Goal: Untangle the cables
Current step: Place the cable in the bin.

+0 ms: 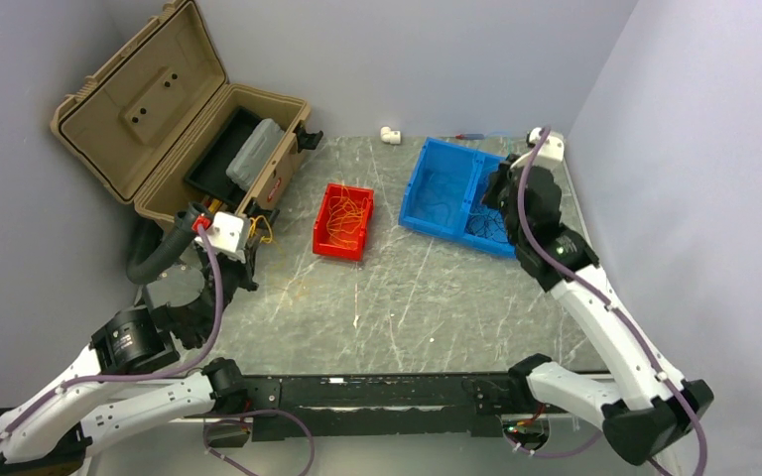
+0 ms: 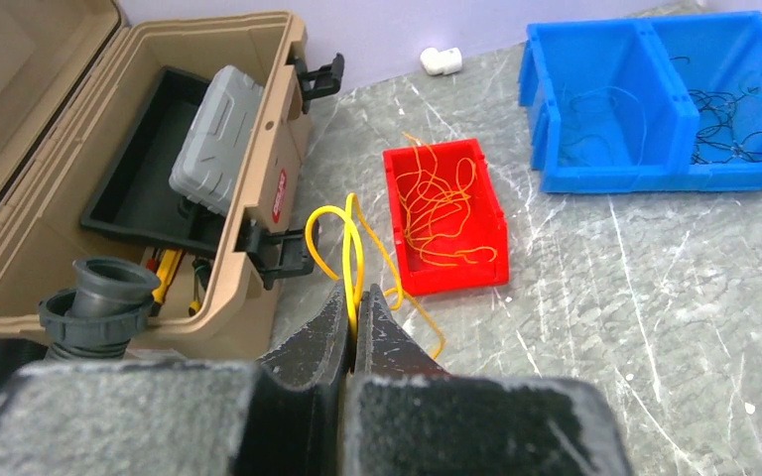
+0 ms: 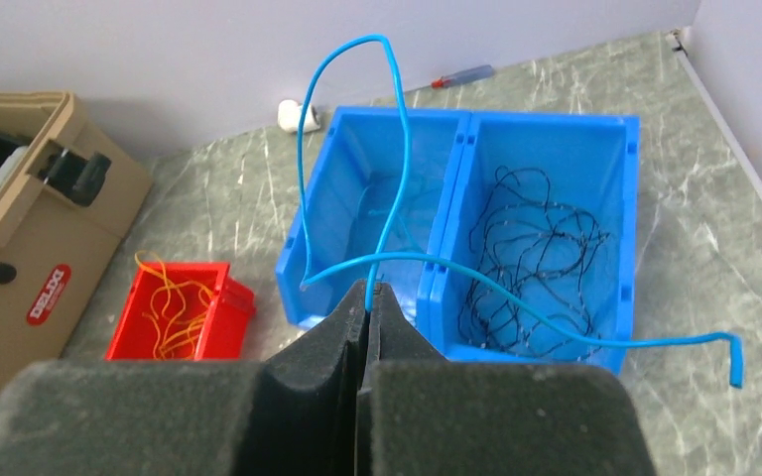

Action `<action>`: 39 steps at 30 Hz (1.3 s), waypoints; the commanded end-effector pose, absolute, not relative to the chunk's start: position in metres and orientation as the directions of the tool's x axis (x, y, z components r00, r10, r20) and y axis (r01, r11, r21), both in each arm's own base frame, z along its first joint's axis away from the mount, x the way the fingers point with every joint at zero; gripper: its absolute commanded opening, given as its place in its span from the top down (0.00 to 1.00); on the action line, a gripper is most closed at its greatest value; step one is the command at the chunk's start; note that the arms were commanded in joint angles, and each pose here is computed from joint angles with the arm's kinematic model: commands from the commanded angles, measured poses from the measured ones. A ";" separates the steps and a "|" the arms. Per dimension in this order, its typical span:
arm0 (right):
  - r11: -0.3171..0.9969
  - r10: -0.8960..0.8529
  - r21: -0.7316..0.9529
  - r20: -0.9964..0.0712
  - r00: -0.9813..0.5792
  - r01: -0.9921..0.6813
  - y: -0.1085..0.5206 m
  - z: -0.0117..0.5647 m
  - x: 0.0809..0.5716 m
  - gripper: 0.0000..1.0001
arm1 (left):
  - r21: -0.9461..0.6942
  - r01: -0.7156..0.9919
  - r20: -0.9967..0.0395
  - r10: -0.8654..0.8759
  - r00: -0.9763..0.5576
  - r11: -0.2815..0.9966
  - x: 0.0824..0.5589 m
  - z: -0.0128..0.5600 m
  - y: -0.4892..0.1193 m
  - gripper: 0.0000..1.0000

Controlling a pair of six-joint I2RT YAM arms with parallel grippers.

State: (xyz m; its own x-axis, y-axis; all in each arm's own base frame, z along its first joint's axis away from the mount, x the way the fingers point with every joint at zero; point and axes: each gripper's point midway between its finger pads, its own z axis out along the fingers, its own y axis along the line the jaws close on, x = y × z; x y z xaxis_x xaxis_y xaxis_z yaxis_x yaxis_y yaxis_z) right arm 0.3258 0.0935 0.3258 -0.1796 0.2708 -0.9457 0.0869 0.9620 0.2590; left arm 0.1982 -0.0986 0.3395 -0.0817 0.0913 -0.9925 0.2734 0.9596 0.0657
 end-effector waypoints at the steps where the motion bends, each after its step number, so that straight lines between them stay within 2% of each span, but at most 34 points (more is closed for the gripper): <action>1: 0.969 0.220 0.236 -0.959 -0.180 -0.069 0.109 0.361 0.352 1.00 | 0.058 0.348 -0.996 0.077 -0.041 0.936 0.196 0.349 -0.113 1.00; 5: 0.986 0.138 0.156 -0.963 -0.231 -0.065 0.114 0.353 0.380 1.00 | 0.074 0.375 -0.994 0.100 -0.049 0.924 0.196 0.345 -0.119 1.00; 15: 0.997 0.070 0.080 -0.952 -0.297 -0.022 0.125 0.317 0.437 1.00 | 0.140 0.417 -0.986 0.164 -0.022 0.898 0.196 0.344 -0.127 1.00; 25: 0.999 0.010 -0.011 -0.893 -0.449 0.046 0.130 0.230 0.483 1.00 | 0.173 0.427 -0.980 0.199 -0.015 0.888 0.198 0.339 -0.132 1.00; 37: 0.995 0.034 -0.029 -0.783 -0.621 0.091 0.129 0.131 0.508 1.00 | 0.181 0.449 -0.979 0.205 -0.005 0.875 0.198 0.340 -0.138 1.00; 38: 0.997 0.036 -0.017 -0.765 -0.643 0.076 0.134 0.127 0.507 0.97 | 0.180 0.449 -0.979 0.204 -0.004 0.875 0.198 0.341 -0.138 1.00; 39: 0.997 0.037 -0.011 -0.754 -0.656 0.070 0.135 0.127 0.505 0.85 | 0.181 0.448 -0.979 0.206 -0.005 0.875 0.198 0.341 -0.138 1.00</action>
